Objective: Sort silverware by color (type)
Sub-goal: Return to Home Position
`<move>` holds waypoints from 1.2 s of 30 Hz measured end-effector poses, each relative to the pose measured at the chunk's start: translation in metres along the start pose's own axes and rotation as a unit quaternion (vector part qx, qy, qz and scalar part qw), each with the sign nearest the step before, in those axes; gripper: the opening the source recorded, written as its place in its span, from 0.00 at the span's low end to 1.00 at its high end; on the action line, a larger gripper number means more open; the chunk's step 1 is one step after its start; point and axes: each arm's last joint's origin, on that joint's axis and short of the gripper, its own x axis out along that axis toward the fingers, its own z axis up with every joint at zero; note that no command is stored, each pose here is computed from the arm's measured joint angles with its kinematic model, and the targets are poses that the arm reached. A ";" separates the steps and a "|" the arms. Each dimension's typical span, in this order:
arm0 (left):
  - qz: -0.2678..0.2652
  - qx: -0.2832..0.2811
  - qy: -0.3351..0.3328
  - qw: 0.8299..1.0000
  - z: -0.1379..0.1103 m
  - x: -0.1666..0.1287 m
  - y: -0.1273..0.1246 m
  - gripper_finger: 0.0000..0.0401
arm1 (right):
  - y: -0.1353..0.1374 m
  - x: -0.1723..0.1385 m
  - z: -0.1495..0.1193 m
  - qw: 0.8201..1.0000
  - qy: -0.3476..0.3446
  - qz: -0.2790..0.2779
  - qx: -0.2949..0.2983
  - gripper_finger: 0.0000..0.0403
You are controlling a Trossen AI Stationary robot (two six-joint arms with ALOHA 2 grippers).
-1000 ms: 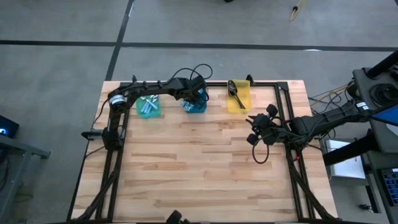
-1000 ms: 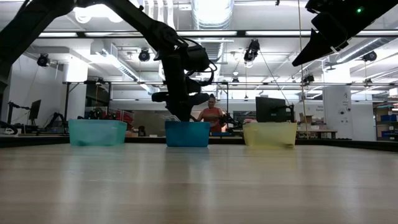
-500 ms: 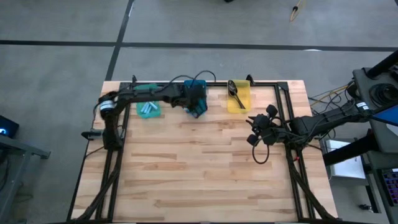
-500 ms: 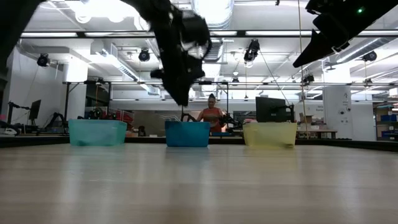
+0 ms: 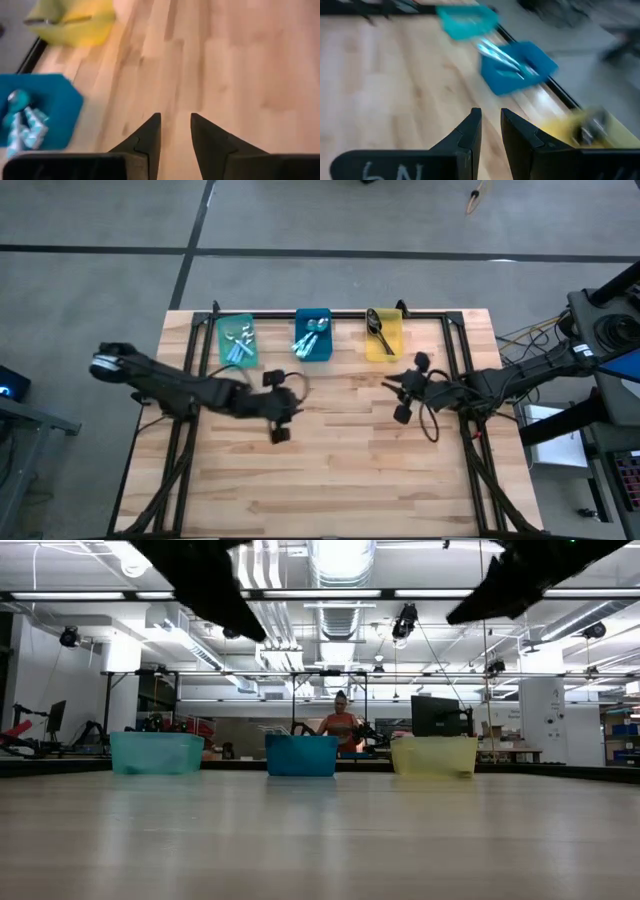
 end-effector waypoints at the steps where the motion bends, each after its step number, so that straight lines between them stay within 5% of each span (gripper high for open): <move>1: -0.008 -0.009 -0.022 1.000 -0.006 -0.007 -0.004 0.21 | 0.002 0.002 0.001 1.000 -0.018 0.020 -0.006 0.16; 9: -0.018 -0.050 -0.124 0.991 -0.041 -0.046 0.005 0.19 | 0.020 0.011 0.010 0.979 -0.124 0.149 -0.060 0.16; 25: 0.003 -0.080 -0.202 0.976 -0.102 -0.074 0.043 0.19 | 0.012 0.022 0.001 0.981 -0.124 0.117 -0.095 0.16; 36: 0.003 -0.113 -0.242 0.964 -0.133 -0.079 0.052 0.19 | -0.006 0.002 -0.013 0.977 -0.166 0.114 -0.076 0.16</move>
